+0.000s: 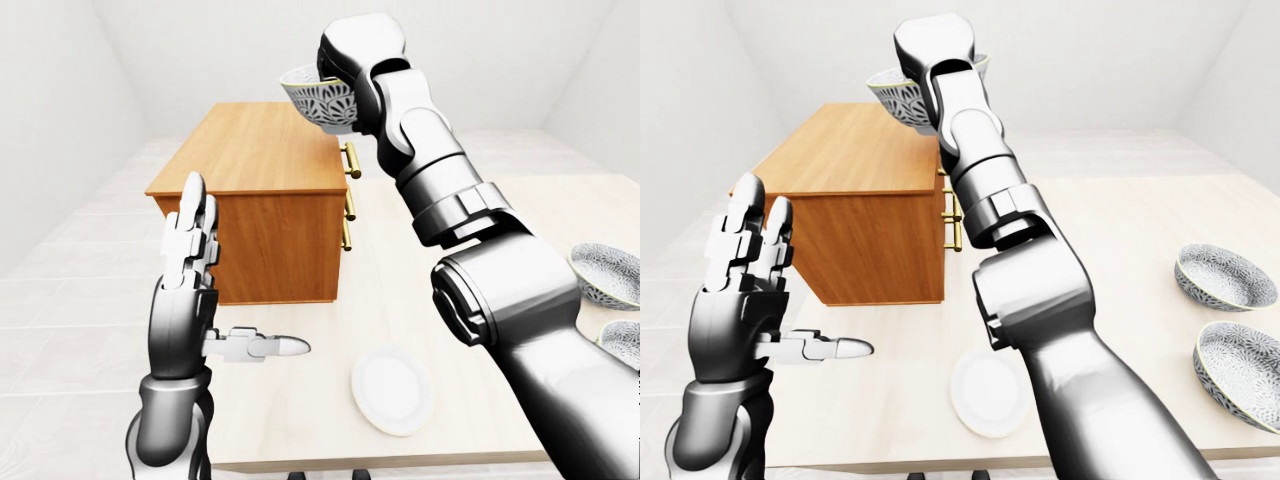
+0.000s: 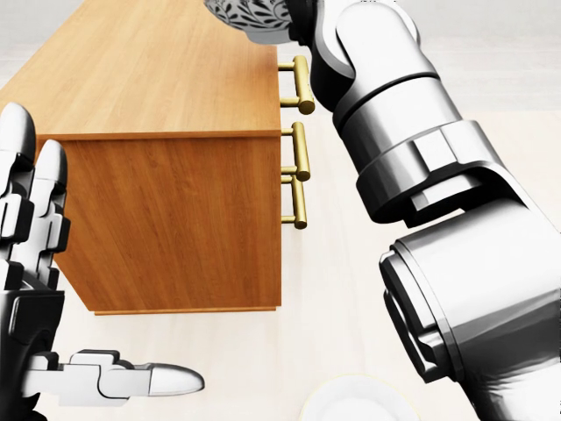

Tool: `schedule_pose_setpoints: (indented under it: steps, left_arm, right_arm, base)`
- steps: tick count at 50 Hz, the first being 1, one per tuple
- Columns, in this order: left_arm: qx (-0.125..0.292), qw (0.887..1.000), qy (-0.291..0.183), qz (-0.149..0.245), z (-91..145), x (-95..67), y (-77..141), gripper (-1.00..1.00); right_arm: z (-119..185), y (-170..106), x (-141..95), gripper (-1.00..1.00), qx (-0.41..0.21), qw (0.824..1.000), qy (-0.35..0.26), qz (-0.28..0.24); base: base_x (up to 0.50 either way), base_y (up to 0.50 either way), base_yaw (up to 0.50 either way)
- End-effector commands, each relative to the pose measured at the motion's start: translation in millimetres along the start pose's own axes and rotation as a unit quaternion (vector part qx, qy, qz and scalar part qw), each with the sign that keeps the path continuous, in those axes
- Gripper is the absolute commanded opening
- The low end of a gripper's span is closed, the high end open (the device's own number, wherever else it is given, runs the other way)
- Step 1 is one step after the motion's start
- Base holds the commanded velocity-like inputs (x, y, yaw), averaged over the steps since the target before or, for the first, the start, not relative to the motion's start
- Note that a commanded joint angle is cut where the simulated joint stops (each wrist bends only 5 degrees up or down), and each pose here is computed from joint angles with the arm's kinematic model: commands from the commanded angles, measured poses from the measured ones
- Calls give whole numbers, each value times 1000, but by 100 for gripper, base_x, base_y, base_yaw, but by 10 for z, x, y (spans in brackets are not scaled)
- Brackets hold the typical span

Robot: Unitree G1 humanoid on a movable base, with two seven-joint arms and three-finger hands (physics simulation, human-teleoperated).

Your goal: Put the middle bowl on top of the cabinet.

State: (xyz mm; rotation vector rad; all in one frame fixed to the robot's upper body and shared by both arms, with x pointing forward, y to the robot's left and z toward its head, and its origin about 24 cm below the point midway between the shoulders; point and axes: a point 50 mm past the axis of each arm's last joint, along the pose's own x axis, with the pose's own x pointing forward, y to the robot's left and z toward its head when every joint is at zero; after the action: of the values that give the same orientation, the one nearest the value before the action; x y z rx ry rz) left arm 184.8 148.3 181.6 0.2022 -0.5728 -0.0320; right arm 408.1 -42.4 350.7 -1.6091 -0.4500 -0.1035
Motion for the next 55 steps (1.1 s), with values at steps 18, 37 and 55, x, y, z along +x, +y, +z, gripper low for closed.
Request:
schedule_pose_setpoints:
  steps: [18,37,55]
  left_arm:
    - [-6,1000,-8,13,13,20,57,100]
    - [-8,1000,-6,9,9,18,51,100]
    - [-6,1000,-2,8,0,3,53,100]
  right_arm:
    - [409,139,-12,-100,5,998,-42,-37]
    - [588,3,-20,-100,15,996,-62,-63]
    - [909,29,-81,-100,34,992,-108,-63]
  base:
    - [0,0,0]
    - [0,0,0]
    - [0,0,0]
